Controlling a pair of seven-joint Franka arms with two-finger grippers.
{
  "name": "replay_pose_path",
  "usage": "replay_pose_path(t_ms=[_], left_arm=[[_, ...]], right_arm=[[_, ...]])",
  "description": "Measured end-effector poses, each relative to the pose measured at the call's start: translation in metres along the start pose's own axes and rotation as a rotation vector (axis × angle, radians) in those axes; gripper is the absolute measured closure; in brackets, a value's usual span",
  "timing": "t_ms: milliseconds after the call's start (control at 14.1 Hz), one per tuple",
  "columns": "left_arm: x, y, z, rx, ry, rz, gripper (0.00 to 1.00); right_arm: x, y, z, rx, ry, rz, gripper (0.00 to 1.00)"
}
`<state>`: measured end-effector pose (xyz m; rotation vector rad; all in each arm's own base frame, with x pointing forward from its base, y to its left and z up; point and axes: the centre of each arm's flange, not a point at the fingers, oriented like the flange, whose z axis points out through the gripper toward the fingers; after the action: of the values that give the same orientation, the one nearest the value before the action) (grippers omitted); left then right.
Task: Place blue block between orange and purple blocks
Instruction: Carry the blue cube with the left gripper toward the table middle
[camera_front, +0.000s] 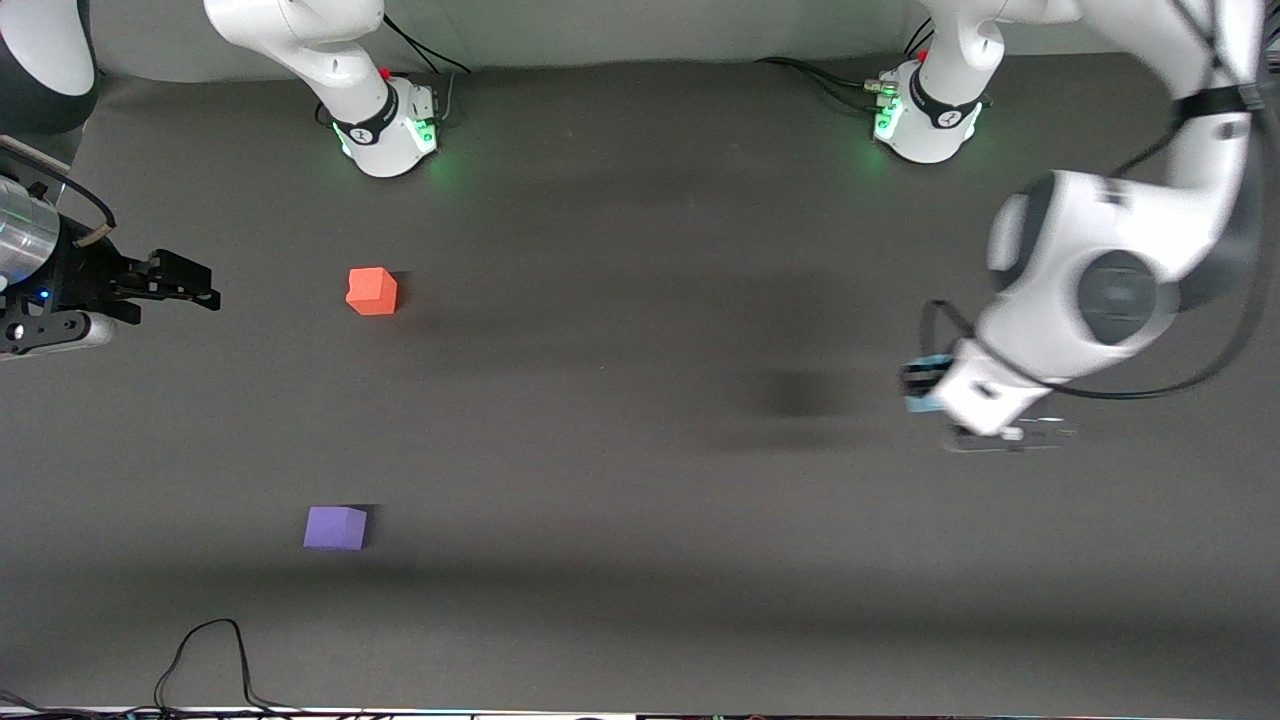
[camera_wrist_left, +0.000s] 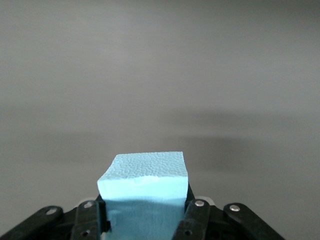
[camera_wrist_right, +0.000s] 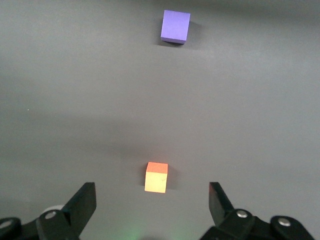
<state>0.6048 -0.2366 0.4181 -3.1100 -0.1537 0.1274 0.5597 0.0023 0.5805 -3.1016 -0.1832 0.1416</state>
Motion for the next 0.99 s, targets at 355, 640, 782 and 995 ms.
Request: replay_pose_path(t_ms=[355,640,782,995], left_arm=[[-0.068,0.210,0.055,0.004,0.020,-0.047,0.47],[-0.118,0.306,0.121,-0.041,0.103,-0.022,0.47],[-0.131,0.325,0.160,-0.034,0.122,-0.009,0.47],[-0.136,0.333,0.205,-0.013,0.129,0.012,0.47]], right_arm=[[0.000,0.000,0.002,0.001,-0.004,0.000,0.00],[0.000,0.000,0.004,0.001,-0.008,0.000,0.00],[0.000,0.000,0.004,0.001,-0.009,0.000,0.00],[0.000,0.000,0.004,0.001,-0.009,0.000,0.00]])
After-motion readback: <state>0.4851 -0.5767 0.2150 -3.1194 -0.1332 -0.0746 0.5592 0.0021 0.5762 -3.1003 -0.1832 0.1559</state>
